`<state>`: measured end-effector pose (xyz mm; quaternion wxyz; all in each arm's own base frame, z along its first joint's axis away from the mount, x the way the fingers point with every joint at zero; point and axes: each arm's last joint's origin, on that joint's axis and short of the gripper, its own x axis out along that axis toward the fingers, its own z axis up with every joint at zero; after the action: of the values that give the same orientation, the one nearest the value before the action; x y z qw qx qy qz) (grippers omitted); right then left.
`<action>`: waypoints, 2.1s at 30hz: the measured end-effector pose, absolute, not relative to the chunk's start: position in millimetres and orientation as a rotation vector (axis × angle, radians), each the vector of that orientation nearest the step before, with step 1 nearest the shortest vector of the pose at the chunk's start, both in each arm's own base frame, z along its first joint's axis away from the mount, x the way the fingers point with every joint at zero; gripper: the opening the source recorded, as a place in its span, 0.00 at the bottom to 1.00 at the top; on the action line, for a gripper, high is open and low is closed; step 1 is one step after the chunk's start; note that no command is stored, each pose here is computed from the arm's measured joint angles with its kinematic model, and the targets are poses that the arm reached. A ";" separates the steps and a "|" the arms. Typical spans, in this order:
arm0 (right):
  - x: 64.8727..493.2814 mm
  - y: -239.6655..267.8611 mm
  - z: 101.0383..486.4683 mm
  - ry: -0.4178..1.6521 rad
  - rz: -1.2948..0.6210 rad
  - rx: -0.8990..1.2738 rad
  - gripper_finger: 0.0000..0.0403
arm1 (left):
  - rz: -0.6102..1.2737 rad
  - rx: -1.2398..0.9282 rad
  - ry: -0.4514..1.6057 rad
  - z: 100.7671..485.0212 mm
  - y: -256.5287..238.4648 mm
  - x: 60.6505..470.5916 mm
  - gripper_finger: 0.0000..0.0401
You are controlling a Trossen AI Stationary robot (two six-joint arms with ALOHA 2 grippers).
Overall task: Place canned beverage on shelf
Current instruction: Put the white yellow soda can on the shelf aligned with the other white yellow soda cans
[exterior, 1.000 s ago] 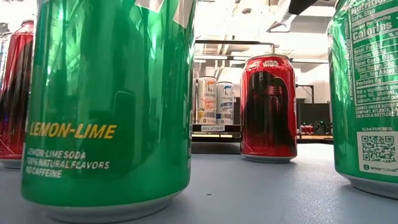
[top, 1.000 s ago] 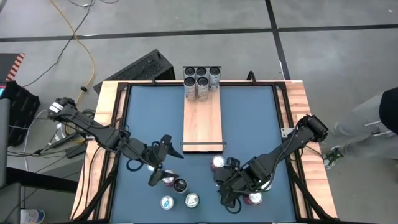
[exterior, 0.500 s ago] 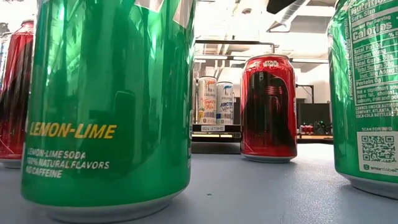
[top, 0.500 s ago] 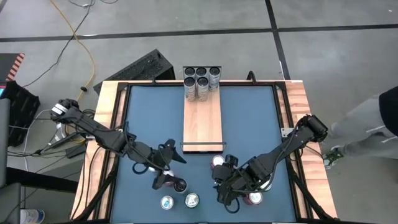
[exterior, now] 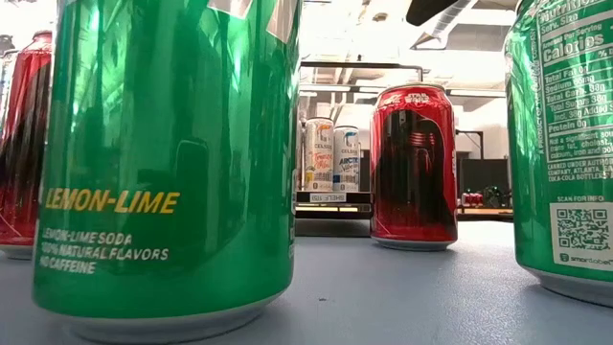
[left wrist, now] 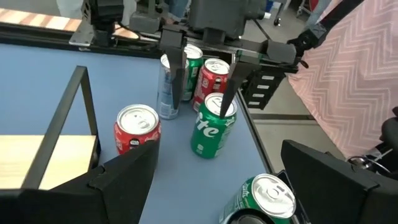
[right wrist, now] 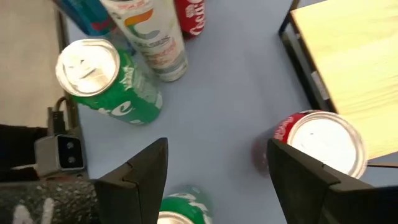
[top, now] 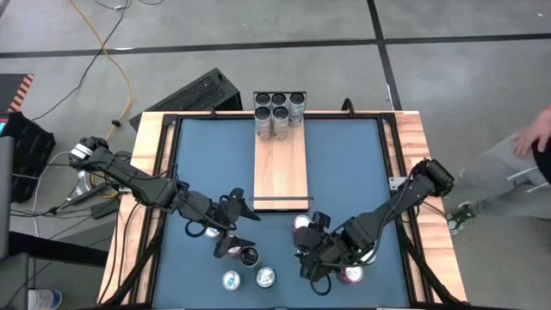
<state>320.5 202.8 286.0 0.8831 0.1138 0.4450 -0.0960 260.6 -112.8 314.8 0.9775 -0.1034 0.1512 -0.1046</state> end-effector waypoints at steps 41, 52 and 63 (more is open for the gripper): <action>344.9 225.2 261.0 0.843 -0.147 0.305 0.63 | -0.528 0.040 0.417 284.0 -140.0 269.4 0.83; 342.8 228.2 261.0 0.848 -0.126 0.274 0.63 | -0.568 0.019 0.458 264.9 -148.3 281.8 0.83; 338.8 234.7 259.4 0.856 -0.107 0.257 0.63 | -0.496 0.059 0.516 258.9 -147.8 278.9 0.83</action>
<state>338.8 234.7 259.4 0.9004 0.1242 0.4138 -0.0516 278.9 -147.8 258.9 0.9363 0.0287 0.2523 -0.2427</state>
